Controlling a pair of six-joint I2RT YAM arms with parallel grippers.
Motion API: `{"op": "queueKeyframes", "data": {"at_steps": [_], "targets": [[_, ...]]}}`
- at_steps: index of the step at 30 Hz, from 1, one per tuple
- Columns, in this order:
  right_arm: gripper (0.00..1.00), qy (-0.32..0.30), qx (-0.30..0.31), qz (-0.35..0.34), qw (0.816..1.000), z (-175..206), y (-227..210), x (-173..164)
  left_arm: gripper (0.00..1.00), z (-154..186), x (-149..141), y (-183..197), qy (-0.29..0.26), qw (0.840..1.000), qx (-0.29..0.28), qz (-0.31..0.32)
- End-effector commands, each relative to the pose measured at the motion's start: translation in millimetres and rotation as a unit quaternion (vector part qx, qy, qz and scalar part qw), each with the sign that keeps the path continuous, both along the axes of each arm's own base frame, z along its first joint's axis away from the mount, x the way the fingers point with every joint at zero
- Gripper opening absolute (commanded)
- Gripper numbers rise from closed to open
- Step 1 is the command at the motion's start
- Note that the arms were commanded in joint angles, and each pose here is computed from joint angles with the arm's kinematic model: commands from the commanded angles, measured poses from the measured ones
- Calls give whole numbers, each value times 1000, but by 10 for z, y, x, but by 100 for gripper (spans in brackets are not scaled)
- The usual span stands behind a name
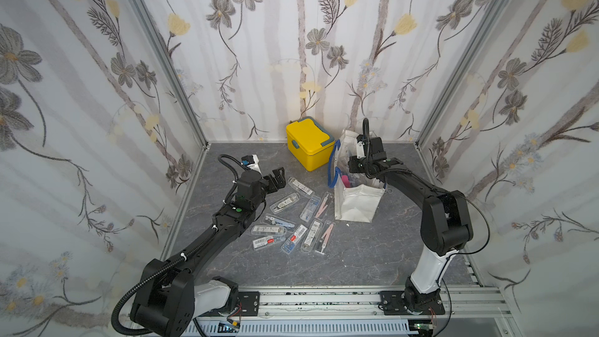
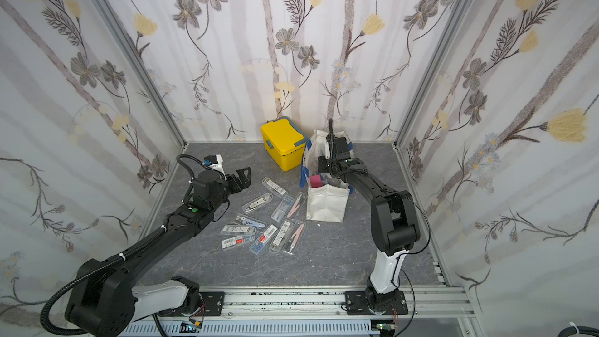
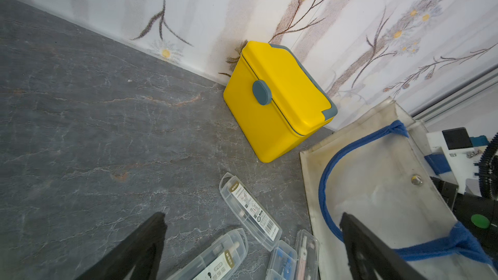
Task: Put the compass set into the canvas bag
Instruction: Place the compass set in the canvas bag.
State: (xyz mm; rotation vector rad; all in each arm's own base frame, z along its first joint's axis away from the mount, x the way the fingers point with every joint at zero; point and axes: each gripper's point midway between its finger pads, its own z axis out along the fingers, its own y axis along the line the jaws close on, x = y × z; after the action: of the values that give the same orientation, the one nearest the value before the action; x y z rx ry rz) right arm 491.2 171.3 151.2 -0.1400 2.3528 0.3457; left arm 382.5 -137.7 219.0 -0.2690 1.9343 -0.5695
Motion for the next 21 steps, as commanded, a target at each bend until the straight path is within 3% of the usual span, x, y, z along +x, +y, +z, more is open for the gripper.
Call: {"op": "queueKeyframes", "data": {"at_steps": [1, 13, 21], "targets": [[11, 15, -15, 10, 1000, -68, -7, -6, 100, -30, 19, 38, 2, 1000, 17, 7], [23, 15, -16, 12, 1000, -45, -15, 37, 100, -151, 37, 85, 15, 999, 38, 17], [43, -2, -8, 15, 1000, 124, -24, 39, 100, -265, 60, 48, 29, 998, 49, 7]]}}
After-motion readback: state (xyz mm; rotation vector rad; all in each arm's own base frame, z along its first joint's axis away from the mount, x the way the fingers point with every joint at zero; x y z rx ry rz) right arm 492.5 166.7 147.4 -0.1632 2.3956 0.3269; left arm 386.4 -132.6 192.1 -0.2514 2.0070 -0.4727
